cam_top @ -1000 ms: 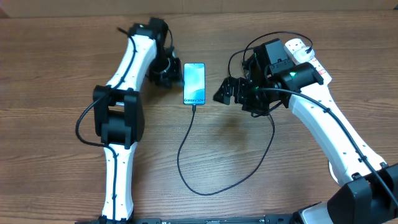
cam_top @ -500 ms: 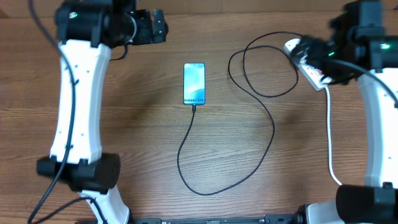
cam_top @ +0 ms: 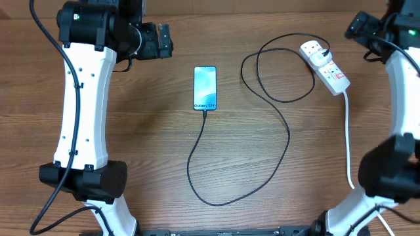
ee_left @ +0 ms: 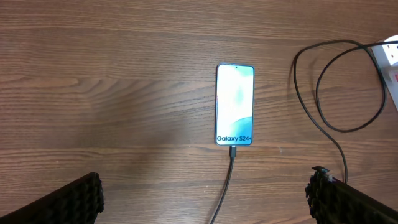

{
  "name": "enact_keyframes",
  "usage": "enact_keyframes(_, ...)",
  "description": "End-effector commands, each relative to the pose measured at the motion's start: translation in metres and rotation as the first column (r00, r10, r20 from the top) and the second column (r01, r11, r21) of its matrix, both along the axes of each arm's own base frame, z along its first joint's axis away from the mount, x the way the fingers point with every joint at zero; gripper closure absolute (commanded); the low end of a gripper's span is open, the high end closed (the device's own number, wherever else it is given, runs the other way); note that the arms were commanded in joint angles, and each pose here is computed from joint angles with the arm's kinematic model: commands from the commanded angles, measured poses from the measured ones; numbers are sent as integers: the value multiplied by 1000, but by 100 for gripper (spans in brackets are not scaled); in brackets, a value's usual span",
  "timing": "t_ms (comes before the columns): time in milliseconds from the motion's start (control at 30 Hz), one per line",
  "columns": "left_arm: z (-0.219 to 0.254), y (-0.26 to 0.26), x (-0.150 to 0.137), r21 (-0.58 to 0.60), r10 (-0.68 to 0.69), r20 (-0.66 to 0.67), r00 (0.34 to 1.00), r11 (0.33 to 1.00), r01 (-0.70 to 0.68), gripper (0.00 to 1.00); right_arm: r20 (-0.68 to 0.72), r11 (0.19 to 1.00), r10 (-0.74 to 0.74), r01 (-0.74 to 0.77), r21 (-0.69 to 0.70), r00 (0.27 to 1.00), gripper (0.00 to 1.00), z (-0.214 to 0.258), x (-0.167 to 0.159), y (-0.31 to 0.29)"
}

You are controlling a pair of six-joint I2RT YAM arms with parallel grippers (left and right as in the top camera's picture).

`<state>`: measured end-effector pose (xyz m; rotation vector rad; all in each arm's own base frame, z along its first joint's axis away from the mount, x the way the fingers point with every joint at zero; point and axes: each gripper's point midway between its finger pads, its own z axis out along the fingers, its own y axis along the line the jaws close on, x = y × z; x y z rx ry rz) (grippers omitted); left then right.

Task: Plug charger to phone and switch on socket

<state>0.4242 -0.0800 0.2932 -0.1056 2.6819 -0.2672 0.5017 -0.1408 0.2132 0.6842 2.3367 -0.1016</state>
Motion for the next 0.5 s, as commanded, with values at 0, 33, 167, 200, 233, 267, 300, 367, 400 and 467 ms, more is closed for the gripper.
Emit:
enact_keyframes(0, -4, -1, 0, 14, -1, -10, 1000, 1000, 2, 0, -104, 990, -69, 55, -130, 992, 0, -41, 6, -29)
enact_keyframes(33, -4, -1, 0, 14, -1, -10, 1000, 1000, 2, 0, -124, 987, -83, 65, -144, 989, 0, -50, 6, -32)
enact_keyframes(167, -4, -1, 0, 14, -1, -10, 1000, 1000, 2, 0, -215, 981, -128, 93, -169, 968, 0, -100, 5, -50)
enact_keyframes(200, -4, -1, 0, 14, -1, -10, 1000, 1000, 2, 0, -225, 982, -131, 94, -166, 965, 0, -106, 5, -52)
enact_keyframes(233, -4, -1, 0, 14, -1, -10, 1000, 1000, 2, 0, -241, 983, -129, 93, -156, 962, 0, -115, 4, -53)
enact_keyframes(267, -4, -1, 0, 14, -1, -10, 1000, 1000, 2, 0, -254, 988, -115, 83, -131, 960, 0, -125, 5, -51)
enact_keyframes(300, -4, -1, 0, 14, -1, -10, 1000, 1000, 2, 0, -262, 990, -105, 77, -118, 959, 0, -130, 5, -49)
enact_keyframes(367, -4, -1, 0, 14, -1, -10, 1000, 1000, 2, 0, -272, 996, -73, 55, -74, 959, 0, -142, 8, -42)
enact_keyframes(400, -4, -1, 0, 14, -1, -10, 1000, 1000, 1, 0, -275, 998, -51, 40, -43, 960, 0, -150, 10, -37)
enact_keyframes(467, -4, 0, 0, 14, -1, -10, 1000, 1000, 1, 0, -271, 1000, -15, 8, -27, 963, 0, -156, 15, -33)
